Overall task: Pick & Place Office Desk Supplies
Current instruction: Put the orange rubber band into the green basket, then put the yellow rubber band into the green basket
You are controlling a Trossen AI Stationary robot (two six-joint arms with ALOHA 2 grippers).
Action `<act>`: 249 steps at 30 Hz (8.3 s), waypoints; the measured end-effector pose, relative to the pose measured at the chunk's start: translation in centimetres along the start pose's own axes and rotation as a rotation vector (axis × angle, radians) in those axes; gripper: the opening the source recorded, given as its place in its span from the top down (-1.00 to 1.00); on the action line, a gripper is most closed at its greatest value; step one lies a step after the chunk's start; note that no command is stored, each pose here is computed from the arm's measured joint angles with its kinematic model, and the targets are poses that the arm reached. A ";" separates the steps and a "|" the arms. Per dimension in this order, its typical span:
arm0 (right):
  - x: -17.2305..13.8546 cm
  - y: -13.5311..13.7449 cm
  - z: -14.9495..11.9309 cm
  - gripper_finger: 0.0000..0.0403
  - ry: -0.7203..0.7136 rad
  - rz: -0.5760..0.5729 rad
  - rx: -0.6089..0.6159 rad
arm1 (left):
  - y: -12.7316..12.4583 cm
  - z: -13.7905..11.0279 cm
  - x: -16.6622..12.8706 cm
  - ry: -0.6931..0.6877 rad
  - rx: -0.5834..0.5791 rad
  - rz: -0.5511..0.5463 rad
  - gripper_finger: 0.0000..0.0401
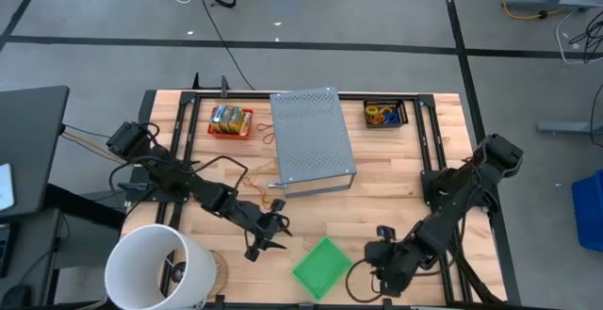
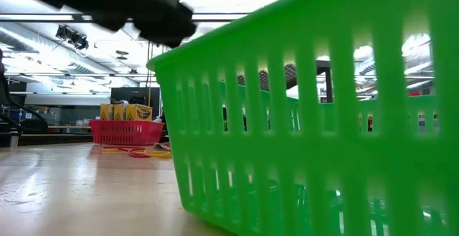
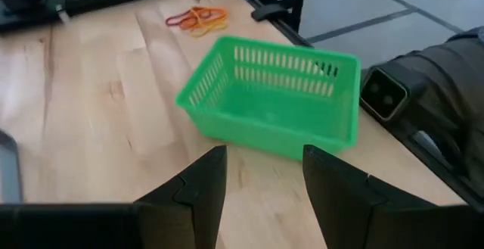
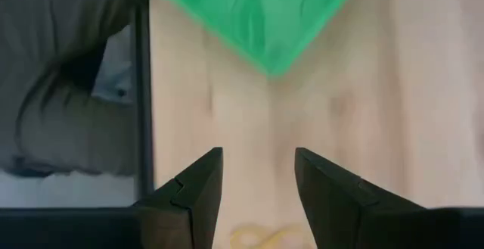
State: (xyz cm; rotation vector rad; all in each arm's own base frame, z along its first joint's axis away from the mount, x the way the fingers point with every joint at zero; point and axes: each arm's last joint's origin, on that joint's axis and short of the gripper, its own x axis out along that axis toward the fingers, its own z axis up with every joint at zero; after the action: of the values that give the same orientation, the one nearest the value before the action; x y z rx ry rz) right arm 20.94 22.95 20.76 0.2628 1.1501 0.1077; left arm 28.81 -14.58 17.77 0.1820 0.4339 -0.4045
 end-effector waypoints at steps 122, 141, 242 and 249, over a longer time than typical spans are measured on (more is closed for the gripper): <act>4.6 -3.5 8.3 0.55 -0.148 0.007 -0.216 | -1.0 -3.0 -1.0 -0.057 0.078 0.039 0.11; 1.6 -2.2 6.9 -0.07 0.108 -0.155 -0.122 | -0.9 -3.1 -1.0 -0.049 0.079 0.057 0.11; 2.8 2.2 9.7 1.00 -0.298 -0.081 -0.340 | -1.0 -3.2 -1.0 -0.042 0.080 0.051 0.11; 6.0 -1.3 7.8 0.99 -0.193 -0.076 -0.238 | -1.0 -3.2 -1.0 -0.042 0.080 0.051 0.11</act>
State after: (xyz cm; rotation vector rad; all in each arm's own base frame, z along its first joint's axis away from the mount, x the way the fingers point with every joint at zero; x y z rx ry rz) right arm 30.45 21.77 18.13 0.0172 0.9442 0.1475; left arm 26.42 -14.30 15.29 0.2610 0.3714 -0.3752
